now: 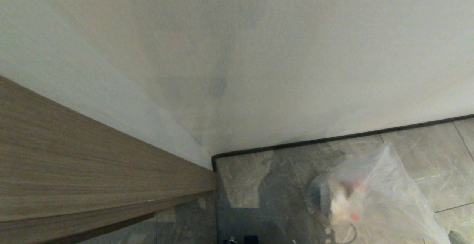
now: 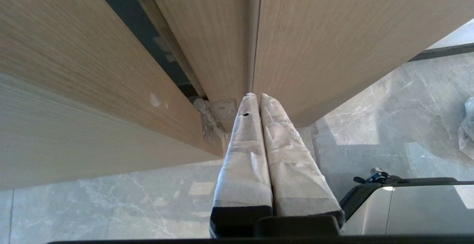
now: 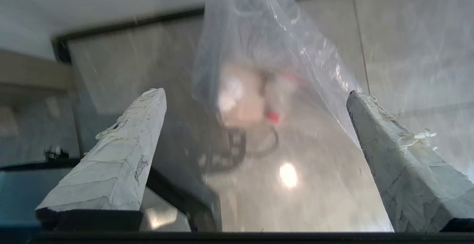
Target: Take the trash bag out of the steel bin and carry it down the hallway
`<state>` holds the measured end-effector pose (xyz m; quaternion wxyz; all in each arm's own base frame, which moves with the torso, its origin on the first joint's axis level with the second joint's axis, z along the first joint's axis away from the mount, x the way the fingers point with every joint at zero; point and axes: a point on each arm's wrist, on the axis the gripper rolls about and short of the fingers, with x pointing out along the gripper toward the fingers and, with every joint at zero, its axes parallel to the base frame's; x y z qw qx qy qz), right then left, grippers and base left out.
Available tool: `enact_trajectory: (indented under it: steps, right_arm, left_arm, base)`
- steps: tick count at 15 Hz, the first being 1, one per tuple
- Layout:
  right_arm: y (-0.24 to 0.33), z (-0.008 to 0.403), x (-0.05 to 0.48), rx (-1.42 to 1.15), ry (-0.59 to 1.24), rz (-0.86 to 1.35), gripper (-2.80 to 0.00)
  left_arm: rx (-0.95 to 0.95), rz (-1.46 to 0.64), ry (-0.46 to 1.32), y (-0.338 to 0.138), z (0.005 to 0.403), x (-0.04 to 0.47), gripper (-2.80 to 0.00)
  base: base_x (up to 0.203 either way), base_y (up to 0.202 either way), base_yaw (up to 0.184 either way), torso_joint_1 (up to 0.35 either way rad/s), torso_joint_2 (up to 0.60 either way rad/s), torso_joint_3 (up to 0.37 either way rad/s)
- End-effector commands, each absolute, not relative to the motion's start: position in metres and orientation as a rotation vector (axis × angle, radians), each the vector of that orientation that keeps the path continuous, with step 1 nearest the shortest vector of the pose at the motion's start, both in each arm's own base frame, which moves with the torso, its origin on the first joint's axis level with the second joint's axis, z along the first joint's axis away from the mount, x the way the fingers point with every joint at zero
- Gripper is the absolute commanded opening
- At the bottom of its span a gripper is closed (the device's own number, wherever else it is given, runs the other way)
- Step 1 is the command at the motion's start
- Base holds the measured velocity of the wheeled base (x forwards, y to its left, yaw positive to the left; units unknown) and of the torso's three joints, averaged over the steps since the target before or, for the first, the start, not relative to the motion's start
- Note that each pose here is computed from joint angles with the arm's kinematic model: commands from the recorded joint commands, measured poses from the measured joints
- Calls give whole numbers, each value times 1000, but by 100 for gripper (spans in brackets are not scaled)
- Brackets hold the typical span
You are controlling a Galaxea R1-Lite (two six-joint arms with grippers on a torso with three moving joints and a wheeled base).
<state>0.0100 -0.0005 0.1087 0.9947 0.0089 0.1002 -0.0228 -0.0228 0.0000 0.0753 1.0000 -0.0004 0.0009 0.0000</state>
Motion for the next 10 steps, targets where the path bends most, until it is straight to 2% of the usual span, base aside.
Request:
enact_trajectory:
  steps: [1,4,10]
  right_arm:
    - [0,92,-11,11,41,-28,0]
    - [0,76,-23,-6,-2,0,0]
    - [0,76,-23,2,-3,-2,0]
  left_arm:
    - [-2,0,2,0,75,-23,-280]
    - [-2,0,2,0,75,-23,-280]
    - [-2,0,2,0,75,-23,-280]
  base:
    - [0,0,0,0,0,0]
    - [0,0,0,0,0,0]
    - [0,0,0,0,0,0]
